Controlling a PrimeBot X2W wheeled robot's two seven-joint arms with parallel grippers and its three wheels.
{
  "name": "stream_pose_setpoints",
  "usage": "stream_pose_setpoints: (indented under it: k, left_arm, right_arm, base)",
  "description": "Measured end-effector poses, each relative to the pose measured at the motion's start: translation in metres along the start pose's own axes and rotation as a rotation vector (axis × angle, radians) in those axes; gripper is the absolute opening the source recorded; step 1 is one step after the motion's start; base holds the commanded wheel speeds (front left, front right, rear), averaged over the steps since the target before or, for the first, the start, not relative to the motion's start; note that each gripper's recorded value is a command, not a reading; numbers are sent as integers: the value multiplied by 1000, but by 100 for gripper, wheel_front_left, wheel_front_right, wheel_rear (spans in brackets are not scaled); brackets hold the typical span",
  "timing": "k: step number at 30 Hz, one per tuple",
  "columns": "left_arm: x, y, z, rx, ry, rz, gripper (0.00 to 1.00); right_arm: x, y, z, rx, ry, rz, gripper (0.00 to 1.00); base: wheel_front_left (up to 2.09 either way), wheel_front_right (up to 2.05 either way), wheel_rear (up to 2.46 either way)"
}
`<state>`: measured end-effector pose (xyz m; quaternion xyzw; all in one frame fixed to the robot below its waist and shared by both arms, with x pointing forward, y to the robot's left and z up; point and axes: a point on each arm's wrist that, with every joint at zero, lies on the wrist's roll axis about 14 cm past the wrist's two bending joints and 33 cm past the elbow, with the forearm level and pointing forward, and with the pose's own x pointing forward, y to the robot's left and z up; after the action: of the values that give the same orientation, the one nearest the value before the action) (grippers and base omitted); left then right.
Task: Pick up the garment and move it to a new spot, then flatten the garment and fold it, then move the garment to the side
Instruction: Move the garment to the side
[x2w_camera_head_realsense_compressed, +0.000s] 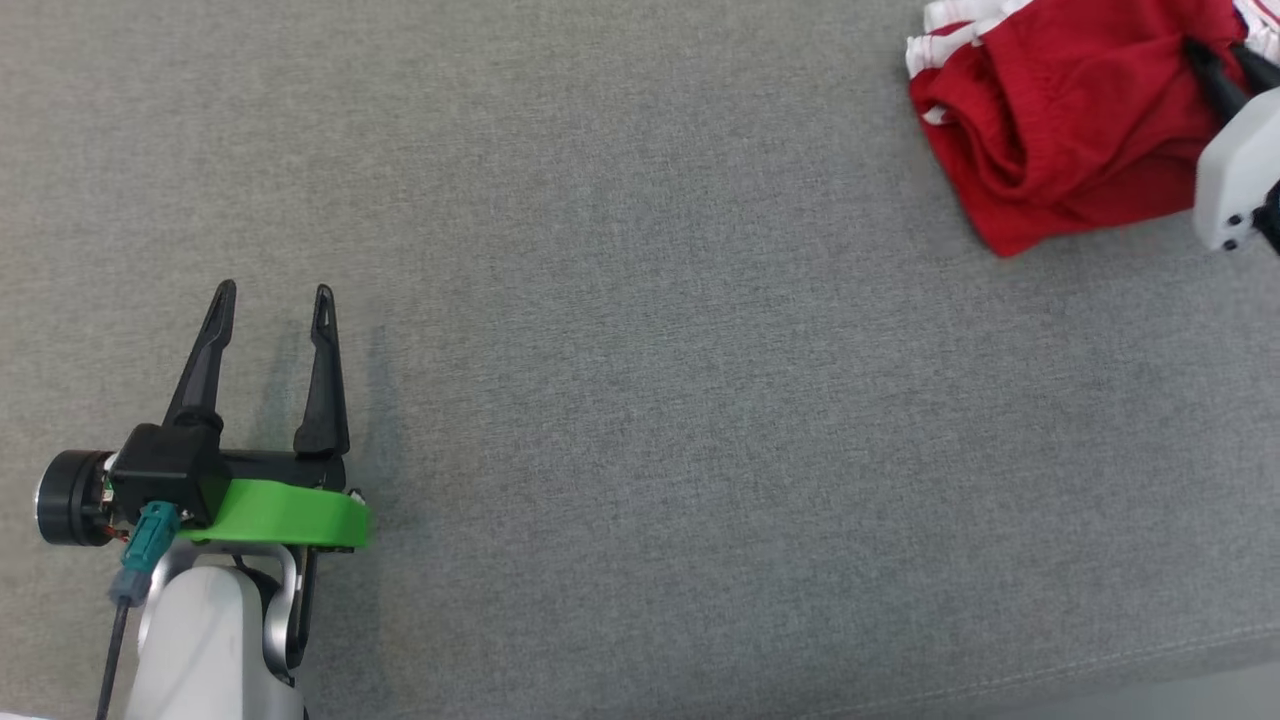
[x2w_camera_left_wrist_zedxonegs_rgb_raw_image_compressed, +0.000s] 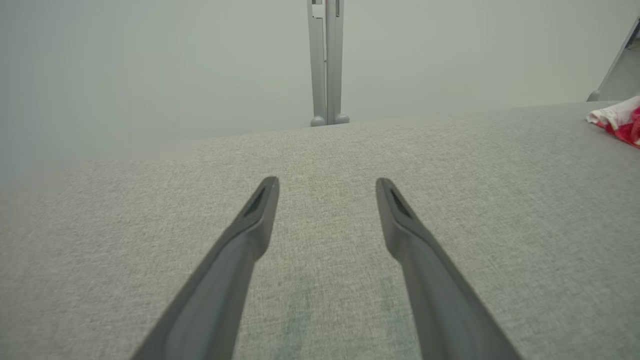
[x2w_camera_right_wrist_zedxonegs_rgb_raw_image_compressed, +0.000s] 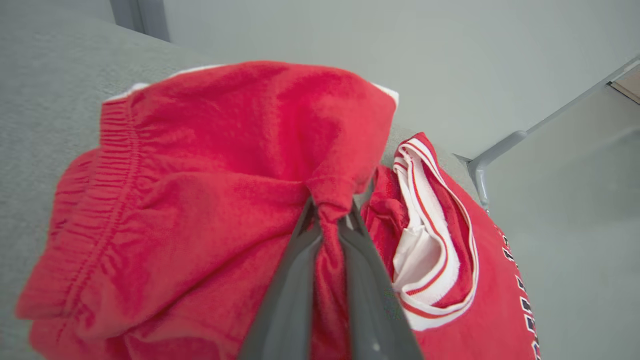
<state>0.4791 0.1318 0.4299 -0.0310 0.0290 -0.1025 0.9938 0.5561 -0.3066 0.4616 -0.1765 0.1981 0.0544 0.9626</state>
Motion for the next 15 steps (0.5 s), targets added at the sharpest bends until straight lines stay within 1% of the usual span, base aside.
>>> stream_pose_setpoints:
  k: [4,6,15]
  left_arm:
    - [10,-9,-15,5,24,-42,100]
    - [15,-14,-22,8,33,-63,100]
    - [33,-30,-46,12,51,-135,100]
  right_arm:
    - [-7,-45,-2,-36,27,-80,0]
    - [-10,-63,-1,-50,37,-111,0]
    - [-17,-129,-13,-144,138,-241,0]
  base:
    - [0,0,0]
    - [0,0,0]
    - [0,0,0]
